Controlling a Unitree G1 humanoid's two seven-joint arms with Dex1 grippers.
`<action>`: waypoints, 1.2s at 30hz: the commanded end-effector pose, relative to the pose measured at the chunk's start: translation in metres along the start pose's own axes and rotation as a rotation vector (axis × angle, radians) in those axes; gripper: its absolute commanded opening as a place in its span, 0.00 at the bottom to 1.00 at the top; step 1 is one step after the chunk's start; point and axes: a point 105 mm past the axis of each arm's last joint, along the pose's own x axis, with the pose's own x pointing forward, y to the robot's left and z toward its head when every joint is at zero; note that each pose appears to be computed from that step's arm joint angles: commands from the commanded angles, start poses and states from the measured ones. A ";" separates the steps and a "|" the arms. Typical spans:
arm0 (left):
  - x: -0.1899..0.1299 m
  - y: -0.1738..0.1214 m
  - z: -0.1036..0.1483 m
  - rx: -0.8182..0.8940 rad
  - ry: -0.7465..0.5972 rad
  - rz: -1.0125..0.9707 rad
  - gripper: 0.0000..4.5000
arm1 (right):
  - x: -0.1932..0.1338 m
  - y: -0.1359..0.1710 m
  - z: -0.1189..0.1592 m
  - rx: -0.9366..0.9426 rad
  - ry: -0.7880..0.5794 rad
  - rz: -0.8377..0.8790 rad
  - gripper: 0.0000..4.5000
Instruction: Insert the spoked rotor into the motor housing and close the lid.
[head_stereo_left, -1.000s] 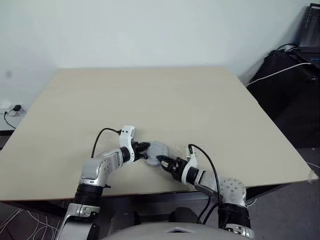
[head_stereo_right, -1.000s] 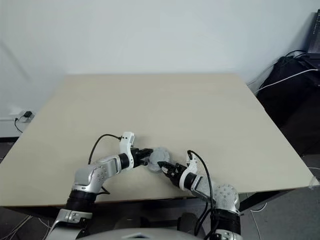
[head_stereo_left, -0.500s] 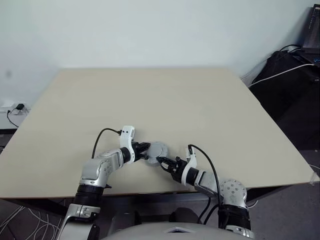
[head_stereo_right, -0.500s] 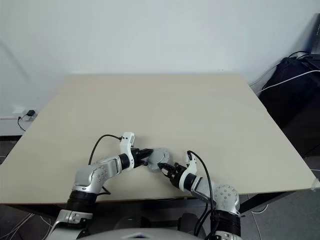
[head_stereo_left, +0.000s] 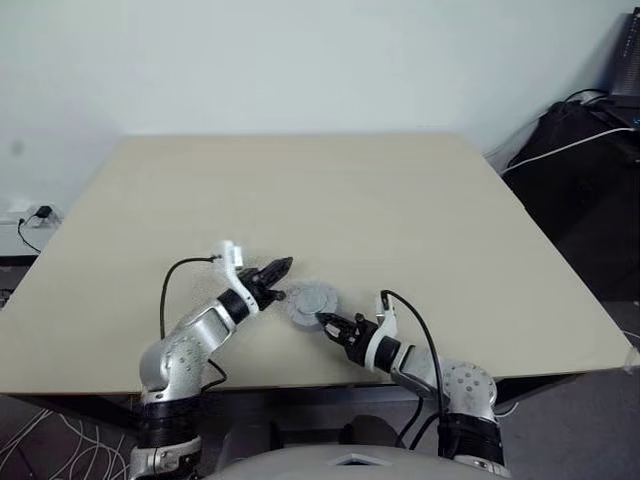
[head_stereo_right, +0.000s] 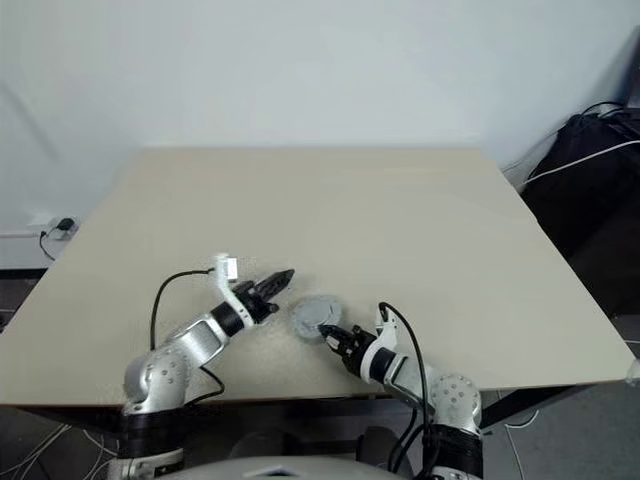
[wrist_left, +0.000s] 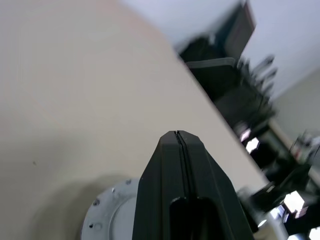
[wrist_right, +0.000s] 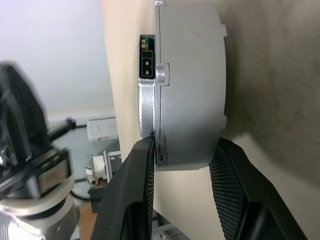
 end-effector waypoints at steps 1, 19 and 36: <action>-0.018 -0.008 0.001 -0.160 -0.096 -0.014 0.00 | -0.001 0.019 0.007 -0.011 -0.058 0.081 0.28; -0.060 -0.006 -0.039 -0.720 -0.376 0.005 0.94 | -0.004 0.084 0.019 -0.080 -0.078 0.301 0.28; -0.032 -0.026 -0.038 -0.802 -0.354 -0.220 0.99 | -0.006 0.091 -0.006 -0.089 0.034 0.309 0.28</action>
